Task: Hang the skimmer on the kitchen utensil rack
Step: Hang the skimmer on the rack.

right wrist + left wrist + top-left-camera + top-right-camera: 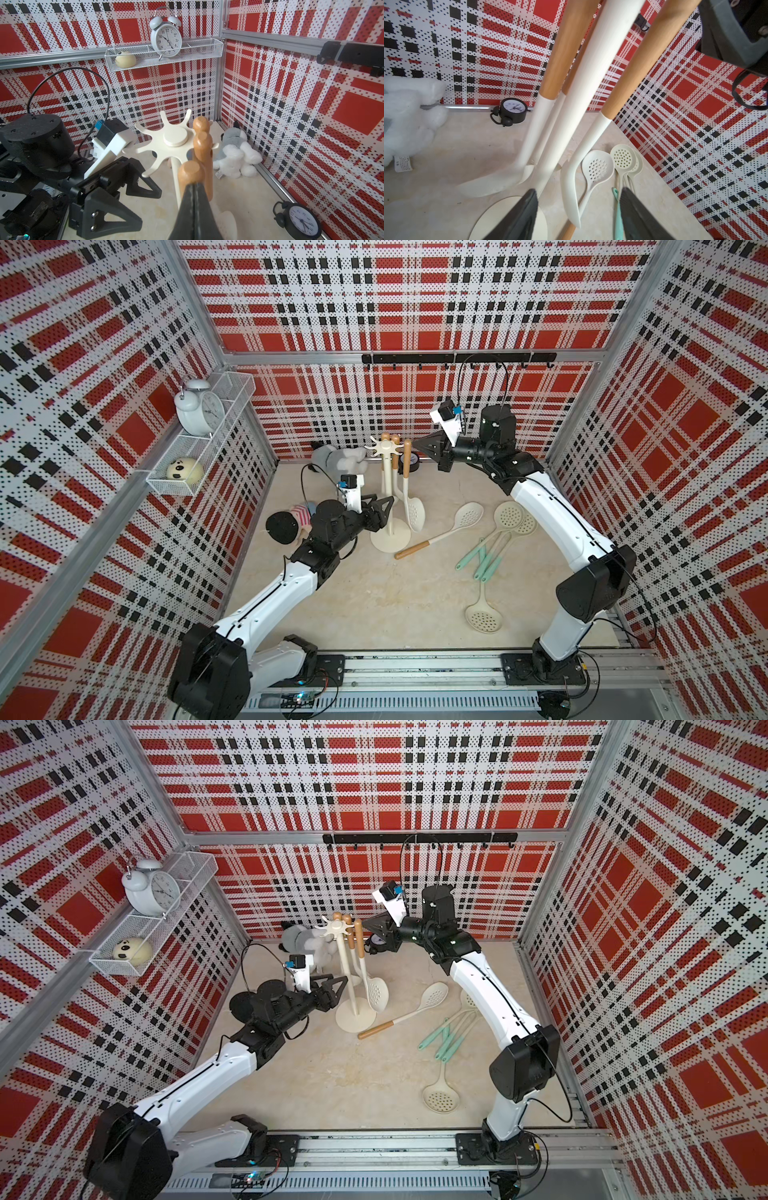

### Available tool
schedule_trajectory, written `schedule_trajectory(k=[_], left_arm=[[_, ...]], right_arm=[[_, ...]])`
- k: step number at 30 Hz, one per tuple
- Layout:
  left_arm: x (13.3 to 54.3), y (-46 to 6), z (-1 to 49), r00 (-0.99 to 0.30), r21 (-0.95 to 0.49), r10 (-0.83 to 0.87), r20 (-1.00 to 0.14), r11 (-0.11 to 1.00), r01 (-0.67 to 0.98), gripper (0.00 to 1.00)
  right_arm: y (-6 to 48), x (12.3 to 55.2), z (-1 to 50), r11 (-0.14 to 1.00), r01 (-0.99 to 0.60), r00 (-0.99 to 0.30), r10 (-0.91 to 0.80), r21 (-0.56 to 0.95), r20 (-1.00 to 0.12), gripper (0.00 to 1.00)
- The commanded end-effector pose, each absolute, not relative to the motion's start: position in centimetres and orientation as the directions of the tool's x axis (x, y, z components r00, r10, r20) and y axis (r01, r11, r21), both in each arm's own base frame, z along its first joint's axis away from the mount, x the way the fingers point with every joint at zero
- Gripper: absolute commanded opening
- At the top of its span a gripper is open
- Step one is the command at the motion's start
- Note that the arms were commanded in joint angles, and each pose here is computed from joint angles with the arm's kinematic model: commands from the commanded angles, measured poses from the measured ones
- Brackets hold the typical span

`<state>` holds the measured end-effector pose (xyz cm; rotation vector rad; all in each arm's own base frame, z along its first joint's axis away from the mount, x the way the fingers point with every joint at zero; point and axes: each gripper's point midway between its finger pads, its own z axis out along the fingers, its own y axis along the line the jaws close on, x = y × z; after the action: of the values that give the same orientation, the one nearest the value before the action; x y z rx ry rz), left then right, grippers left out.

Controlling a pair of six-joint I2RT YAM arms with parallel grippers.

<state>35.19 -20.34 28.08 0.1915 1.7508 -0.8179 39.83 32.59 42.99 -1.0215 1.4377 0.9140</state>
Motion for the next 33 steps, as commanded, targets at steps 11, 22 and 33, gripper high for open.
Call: schedule_trajectory(k=[11, 22, 33], left_arm=[[35.4, -21.8, 29.7, -0.324, -0.408, -0.263, -0.909, 0.722, 0.558, 0.65], [35.2, -21.2, 29.3, -0.303, -0.381, -0.248, -0.920, 0.749, 0.542, 0.71], [32.2, -19.2, 26.1, -0.279, -0.280, -0.167, -0.946, 0.855, 0.436, 0.73]], right_arm=[[35.1, 39.2, 43.0, 0.267, -0.964, -0.024, -0.128, -0.011, -0.991, 0.00], [34.7, 39.2, 42.2, 0.323, -0.946, -0.017, -0.167, -0.039, -0.986, 0.00], [25.7, 38.8, 41.4, 0.755, -0.650, -0.093, 0.033, 0.086, -0.995, 0.37]])
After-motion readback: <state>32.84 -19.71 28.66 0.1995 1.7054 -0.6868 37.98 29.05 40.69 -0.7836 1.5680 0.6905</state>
